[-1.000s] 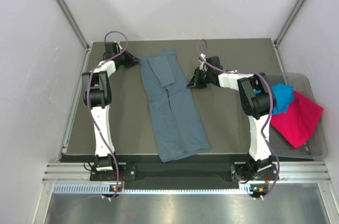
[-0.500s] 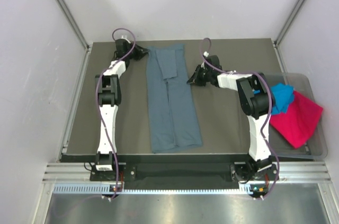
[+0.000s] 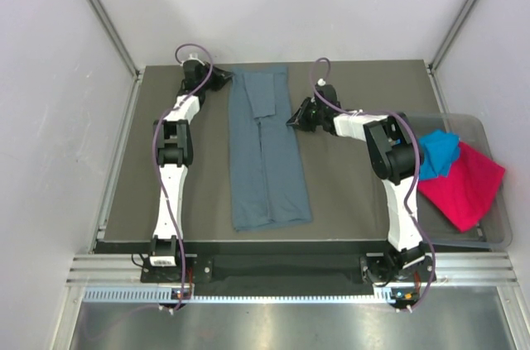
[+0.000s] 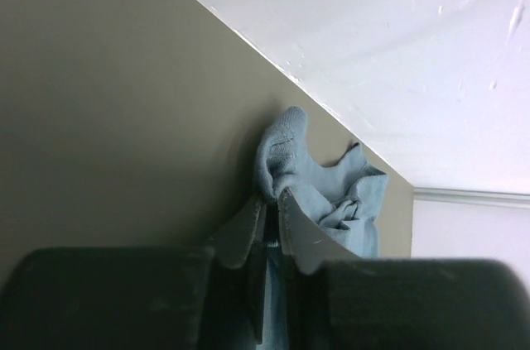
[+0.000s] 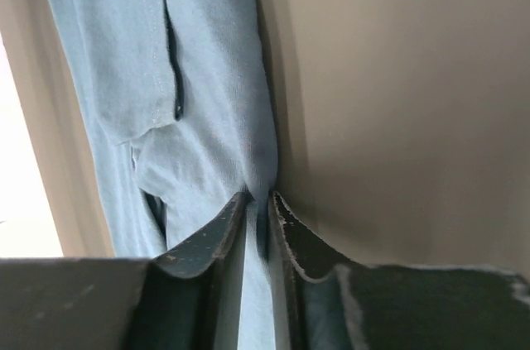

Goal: Fold and stack the t-shirts
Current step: Fold the tshirt

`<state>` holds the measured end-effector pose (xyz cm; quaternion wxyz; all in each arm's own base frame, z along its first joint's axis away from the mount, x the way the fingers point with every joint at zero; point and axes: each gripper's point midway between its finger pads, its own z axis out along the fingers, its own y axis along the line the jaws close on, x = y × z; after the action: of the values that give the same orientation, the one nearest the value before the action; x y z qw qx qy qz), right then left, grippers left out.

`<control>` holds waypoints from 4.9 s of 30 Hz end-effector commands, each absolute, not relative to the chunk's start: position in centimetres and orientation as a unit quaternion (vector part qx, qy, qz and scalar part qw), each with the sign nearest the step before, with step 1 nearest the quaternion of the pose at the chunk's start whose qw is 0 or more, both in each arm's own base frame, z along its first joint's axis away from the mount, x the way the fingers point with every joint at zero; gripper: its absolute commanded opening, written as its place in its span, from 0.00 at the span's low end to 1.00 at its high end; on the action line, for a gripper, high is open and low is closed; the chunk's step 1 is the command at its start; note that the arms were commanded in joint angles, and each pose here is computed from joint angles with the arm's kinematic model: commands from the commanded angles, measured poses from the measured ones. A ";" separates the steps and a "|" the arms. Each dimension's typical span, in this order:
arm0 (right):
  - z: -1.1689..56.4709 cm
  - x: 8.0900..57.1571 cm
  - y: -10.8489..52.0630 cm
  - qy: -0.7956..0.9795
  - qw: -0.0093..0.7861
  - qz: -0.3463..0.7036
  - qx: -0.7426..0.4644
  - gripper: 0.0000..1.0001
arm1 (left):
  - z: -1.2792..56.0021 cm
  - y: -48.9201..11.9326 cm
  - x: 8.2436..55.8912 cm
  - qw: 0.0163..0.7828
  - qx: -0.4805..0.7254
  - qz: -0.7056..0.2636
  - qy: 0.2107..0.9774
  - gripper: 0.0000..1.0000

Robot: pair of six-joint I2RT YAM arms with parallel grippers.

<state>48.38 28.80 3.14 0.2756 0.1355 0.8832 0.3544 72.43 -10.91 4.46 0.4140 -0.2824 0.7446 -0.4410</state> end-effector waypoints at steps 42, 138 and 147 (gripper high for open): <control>4.9 18.0 22.6 0.909 0.078 0.407 -0.048 0.42 | 5.8 -17.2 17.0 0.100 -0.238 -0.214 0.942 0.40; 2.6 6.4 24.1 0.914 0.033 0.404 -0.014 0.00 | 4.8 -15.7 7.4 0.036 -0.227 -0.244 0.942 0.00; 7.3 13.1 24.8 0.912 0.088 0.399 -0.029 0.00 | 9.1 -19.4 15.9 0.120 -0.245 -0.270 0.924 0.00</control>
<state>9.74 24.10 4.64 0.0550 -0.0062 0.9192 0.3898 10.41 -17.26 6.06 0.0471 -0.2339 0.9429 -0.2326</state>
